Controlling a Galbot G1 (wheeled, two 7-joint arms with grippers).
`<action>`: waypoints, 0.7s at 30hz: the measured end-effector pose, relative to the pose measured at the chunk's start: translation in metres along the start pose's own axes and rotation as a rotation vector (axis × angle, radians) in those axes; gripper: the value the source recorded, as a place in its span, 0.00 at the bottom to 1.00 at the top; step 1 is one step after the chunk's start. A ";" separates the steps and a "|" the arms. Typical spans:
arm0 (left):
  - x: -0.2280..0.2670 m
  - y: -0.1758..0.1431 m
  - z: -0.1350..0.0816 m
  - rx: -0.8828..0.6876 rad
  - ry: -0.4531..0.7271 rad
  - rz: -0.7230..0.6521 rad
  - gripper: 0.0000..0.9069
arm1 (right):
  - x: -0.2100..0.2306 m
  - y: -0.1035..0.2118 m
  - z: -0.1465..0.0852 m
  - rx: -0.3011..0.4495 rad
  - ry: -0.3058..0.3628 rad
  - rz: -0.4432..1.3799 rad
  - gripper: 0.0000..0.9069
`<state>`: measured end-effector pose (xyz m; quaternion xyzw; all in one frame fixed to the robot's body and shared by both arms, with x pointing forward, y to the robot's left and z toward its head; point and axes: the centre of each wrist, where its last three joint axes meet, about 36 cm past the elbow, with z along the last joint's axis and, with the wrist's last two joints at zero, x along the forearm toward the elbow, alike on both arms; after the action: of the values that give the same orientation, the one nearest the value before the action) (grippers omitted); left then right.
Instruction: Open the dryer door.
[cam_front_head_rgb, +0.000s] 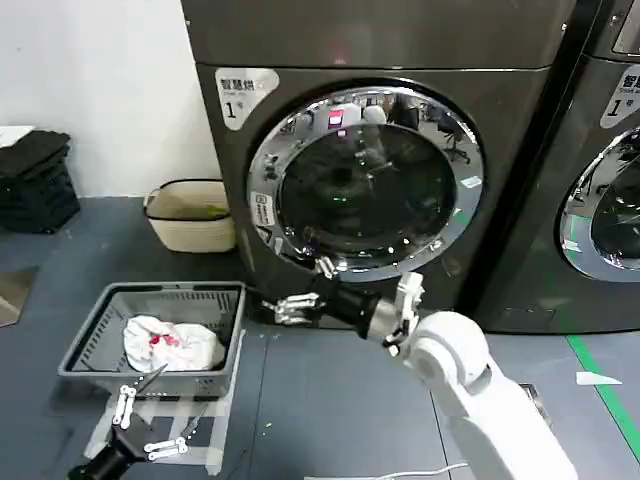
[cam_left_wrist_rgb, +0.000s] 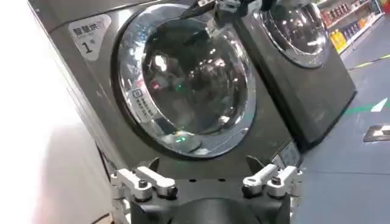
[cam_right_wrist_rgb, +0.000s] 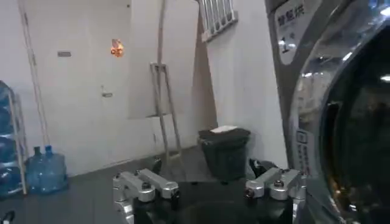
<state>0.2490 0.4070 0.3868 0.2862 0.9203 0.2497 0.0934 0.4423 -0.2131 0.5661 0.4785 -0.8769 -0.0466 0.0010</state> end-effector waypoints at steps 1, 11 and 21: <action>0.000 0.000 0.000 0.000 0.001 0.001 1.00 | 0.005 -0.004 0.000 0.003 0.001 0.018 1.00; 0.000 0.002 -0.001 -0.003 -0.003 0.002 1.00 | 0.043 -0.050 -0.006 0.153 -0.019 0.223 1.00; 0.001 0.003 -0.004 -0.010 -0.007 -0.001 1.00 | 0.037 -0.091 0.012 0.182 -0.003 0.298 1.00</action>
<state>0.2483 0.4076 0.3916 0.2859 0.9190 0.2532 0.0981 0.4983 -0.2925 0.5453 0.3414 -0.9386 0.0329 -0.0365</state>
